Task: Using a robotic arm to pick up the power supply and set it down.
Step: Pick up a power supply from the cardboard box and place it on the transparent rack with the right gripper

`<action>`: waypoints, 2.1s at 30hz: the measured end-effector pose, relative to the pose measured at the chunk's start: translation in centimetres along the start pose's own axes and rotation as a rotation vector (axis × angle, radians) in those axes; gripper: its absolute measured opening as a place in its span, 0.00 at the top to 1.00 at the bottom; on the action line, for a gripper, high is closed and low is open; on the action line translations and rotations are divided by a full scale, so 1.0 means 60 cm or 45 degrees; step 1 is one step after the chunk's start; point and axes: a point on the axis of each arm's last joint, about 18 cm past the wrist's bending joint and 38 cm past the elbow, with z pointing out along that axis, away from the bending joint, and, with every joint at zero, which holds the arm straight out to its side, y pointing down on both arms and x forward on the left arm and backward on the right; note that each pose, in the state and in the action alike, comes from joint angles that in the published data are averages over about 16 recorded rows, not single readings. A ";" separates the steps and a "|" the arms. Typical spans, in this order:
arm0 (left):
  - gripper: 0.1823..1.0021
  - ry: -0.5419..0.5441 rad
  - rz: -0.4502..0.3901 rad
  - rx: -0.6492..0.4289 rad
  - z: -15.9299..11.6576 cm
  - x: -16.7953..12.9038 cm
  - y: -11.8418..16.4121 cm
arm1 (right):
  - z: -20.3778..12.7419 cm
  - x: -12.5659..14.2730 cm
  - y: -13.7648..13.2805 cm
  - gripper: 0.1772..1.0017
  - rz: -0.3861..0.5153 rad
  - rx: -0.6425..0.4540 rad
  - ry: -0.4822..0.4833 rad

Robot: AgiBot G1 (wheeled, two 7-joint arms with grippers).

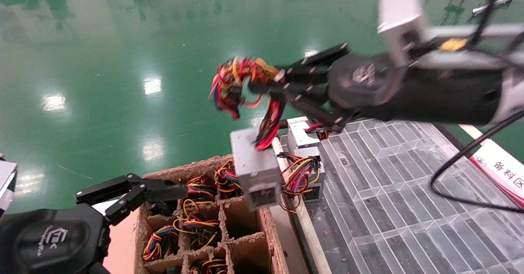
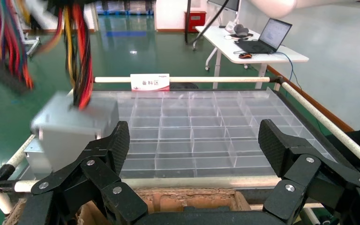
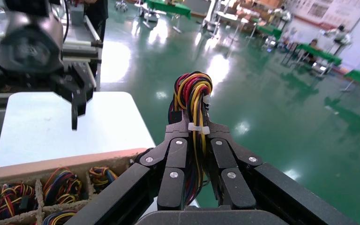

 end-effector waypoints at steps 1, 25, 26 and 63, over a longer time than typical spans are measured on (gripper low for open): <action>0.01 0.000 0.000 0.000 0.000 0.000 0.000 | -0.010 0.002 -0.005 0.95 -0.006 -0.003 0.007; 0.00 0.000 0.000 0.000 0.000 0.000 0.000 | -0.117 -0.021 0.077 0.96 0.001 -0.403 0.088; 0.00 0.000 0.000 0.000 0.000 0.000 0.000 | -0.114 -0.022 0.082 0.96 0.000 -0.416 0.083; 0.00 0.000 0.000 0.000 0.000 0.000 0.000 | -0.088 -0.024 0.253 0.96 0.120 -0.471 0.093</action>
